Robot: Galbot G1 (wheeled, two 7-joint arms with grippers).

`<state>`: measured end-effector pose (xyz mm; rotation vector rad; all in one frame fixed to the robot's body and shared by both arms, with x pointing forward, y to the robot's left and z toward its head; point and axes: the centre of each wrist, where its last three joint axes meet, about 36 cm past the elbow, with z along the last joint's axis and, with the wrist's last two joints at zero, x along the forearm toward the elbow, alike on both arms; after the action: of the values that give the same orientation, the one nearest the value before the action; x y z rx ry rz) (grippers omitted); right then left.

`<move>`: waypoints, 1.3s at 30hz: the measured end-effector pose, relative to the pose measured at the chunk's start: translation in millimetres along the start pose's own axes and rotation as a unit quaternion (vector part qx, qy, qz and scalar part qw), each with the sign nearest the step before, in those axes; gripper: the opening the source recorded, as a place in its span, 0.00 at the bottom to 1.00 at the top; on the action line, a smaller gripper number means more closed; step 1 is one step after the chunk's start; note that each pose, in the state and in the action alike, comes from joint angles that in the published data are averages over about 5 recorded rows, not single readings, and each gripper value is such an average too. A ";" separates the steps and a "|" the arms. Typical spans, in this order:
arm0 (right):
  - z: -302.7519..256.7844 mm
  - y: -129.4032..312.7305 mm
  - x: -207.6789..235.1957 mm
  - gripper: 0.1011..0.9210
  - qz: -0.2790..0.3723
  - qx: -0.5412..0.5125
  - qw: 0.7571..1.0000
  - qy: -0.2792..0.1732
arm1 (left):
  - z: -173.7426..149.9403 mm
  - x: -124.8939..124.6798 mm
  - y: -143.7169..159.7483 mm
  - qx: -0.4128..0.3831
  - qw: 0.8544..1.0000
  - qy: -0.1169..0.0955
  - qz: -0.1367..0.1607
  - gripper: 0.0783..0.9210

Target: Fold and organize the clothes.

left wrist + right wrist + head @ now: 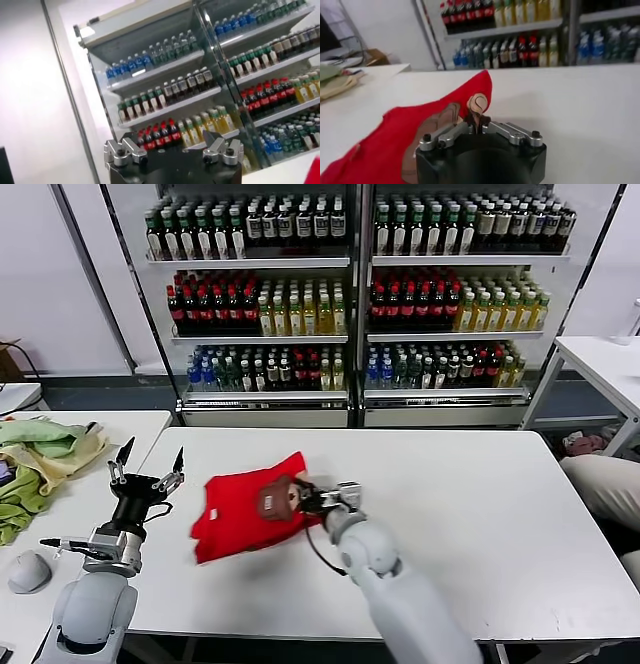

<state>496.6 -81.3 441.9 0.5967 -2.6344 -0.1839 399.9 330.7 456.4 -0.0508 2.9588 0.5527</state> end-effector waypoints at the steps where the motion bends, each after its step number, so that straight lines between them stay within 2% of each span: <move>1: -0.5 -7.3 9.3 0.07 0.006 0.002 1.000 -0.005 | 0.9 -0.4 -1.1 -0.003 1.000 -0.004 0.000 0.88; 11: 15.5 -86.8 114.2 0.07 0.059 0.019 0.998 -0.008 | 6.8 -8.7 -18.3 -0.011 0.999 -0.046 0.009 0.88; 20: 18.8 -119.3 150.1 0.08 0.071 0.052 0.996 0.002 | 14.5 -15.6 -27.7 -0.013 0.997 -0.072 0.021 0.88; 27: 17.3 -124.9 170.8 0.30 0.101 0.071 0.992 -0.005 | 17.7 -20.2 -33.4 -0.027 0.994 -0.100 0.030 0.88; 34: 2.7 -128.0 187.9 0.55 0.131 0.091 0.987 -0.035 | 15.3 -30.1 -28.0 -0.071 0.985 -0.147 0.046 0.88; 39: -4.6 -133.0 193.0 0.72 0.152 0.108 0.981 -0.059 | 15.6 -35.3 -23.9 -0.089 0.981 -0.166 0.054 0.88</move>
<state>392.1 -285.3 490.4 0.2489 -2.8413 0.1656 438.2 314.4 438.2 0.1685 2.5935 0.7571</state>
